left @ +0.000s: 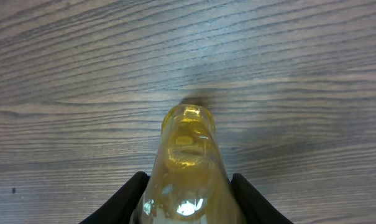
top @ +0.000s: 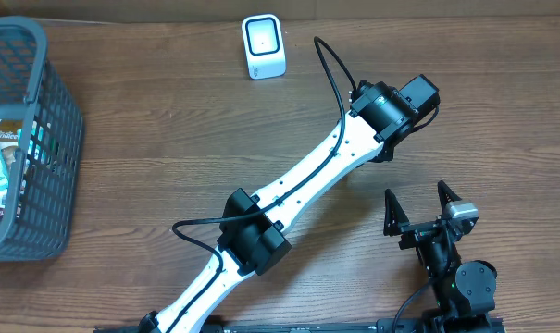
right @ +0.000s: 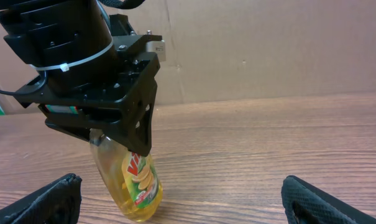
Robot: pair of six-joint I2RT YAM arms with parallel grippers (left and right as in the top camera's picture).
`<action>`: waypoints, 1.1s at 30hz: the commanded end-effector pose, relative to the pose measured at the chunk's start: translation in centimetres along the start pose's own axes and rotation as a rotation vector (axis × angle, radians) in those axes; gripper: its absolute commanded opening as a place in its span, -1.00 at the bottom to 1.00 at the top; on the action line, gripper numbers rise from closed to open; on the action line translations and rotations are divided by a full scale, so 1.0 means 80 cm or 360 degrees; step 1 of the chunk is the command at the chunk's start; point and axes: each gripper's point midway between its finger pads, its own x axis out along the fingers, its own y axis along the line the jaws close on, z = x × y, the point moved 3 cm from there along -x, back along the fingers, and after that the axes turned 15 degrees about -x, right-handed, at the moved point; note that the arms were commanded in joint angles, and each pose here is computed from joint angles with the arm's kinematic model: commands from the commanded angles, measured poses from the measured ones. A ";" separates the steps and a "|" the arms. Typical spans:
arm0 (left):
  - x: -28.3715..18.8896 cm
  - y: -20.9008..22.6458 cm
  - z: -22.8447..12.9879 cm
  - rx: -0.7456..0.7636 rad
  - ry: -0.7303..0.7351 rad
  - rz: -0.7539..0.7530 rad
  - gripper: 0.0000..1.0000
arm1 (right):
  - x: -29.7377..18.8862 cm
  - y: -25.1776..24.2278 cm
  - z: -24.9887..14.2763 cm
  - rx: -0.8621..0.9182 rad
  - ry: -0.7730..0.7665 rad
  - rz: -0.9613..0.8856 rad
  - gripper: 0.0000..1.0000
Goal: Scan the item barcode
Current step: 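Lower the bottle upright onto the table right of the scanner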
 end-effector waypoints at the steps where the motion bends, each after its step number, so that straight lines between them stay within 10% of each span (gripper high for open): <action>1: 0.011 0.001 0.000 -0.0077 -0.0031 0.0045 -0.92 | 0.000 0.002 -0.003 0.0001 -0.0004 0.0011 1.00; 22: 0.068 -0.009 -0.025 0.0148 0.0127 0.0007 -0.82 | 0.000 0.002 -0.003 0.0001 -0.0004 0.0011 1.00; 30: 0.066 -0.016 -0.029 0.0262 0.0195 -0.0071 0.12 | 0.000 0.002 -0.003 0.0001 -0.0004 0.0011 1.00; 33: 0.063 -0.015 -0.023 0.0271 0.0184 -0.0082 0.99 | 0.000 0.002 -0.003 0.0001 -0.0004 0.0011 1.00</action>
